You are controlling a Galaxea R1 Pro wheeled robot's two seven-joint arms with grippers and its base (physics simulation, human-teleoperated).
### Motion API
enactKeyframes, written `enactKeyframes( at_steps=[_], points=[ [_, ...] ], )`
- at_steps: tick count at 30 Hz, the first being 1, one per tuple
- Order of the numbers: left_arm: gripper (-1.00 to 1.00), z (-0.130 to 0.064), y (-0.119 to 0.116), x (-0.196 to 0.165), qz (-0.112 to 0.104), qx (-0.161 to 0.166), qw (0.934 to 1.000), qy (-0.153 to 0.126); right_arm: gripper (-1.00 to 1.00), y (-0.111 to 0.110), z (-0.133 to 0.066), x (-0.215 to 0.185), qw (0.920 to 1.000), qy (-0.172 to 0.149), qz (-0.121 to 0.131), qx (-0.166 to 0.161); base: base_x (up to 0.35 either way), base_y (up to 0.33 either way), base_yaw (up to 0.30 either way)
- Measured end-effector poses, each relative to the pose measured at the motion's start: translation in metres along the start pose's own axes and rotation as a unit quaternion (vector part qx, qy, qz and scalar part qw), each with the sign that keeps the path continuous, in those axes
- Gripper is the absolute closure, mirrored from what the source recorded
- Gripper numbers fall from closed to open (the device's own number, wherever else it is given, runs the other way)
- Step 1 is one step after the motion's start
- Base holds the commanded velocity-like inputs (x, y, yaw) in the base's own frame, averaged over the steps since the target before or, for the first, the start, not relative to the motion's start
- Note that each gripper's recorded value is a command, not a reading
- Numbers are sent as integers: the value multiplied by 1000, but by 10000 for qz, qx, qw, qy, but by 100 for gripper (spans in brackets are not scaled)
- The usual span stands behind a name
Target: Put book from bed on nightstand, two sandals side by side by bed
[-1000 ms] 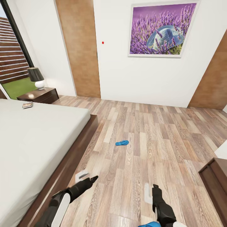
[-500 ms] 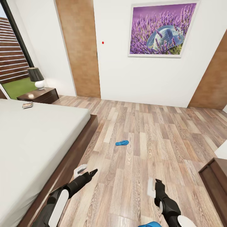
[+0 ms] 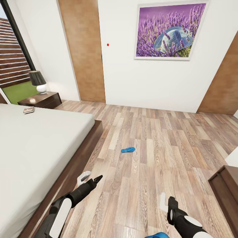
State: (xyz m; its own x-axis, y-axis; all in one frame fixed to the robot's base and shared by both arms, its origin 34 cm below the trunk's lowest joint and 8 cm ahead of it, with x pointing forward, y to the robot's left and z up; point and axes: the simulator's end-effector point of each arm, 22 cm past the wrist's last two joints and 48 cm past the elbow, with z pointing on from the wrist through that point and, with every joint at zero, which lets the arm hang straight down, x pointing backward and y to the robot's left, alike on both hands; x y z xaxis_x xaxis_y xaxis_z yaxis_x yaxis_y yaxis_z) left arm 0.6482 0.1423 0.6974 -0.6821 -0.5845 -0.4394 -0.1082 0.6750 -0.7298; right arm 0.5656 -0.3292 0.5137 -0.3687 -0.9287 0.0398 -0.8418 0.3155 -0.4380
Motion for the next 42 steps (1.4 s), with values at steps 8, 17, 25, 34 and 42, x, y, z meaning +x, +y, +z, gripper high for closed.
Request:
enactKeyframes(
  at_steps=[8,17,25,34,42],
  points=[
    [-100,0,0,0,-6,4,10000,-1,-100,21,-1,-3,9985,-70,243,-479,0,0,0],
    [-100,0,0,0,-8,0,10000,3,-100,67,-14,-9,9855,-141,240,-1675,0,0,0],
    [-100,-1,2,-1,3,-11,10000,-8,-100,52,-18,-20,9857,-275,240,-1643,0,0,0],
    [-100,4,9,3,6,-8,10000,-13,-100,44,-10,-25,9878,-340,233,-1499,0,0,0],
    [-100,11,19,10,7,-7,10000,-14,-100,-11,12,-24,9991,-317,272,-35,0,0,0]
  ],
)
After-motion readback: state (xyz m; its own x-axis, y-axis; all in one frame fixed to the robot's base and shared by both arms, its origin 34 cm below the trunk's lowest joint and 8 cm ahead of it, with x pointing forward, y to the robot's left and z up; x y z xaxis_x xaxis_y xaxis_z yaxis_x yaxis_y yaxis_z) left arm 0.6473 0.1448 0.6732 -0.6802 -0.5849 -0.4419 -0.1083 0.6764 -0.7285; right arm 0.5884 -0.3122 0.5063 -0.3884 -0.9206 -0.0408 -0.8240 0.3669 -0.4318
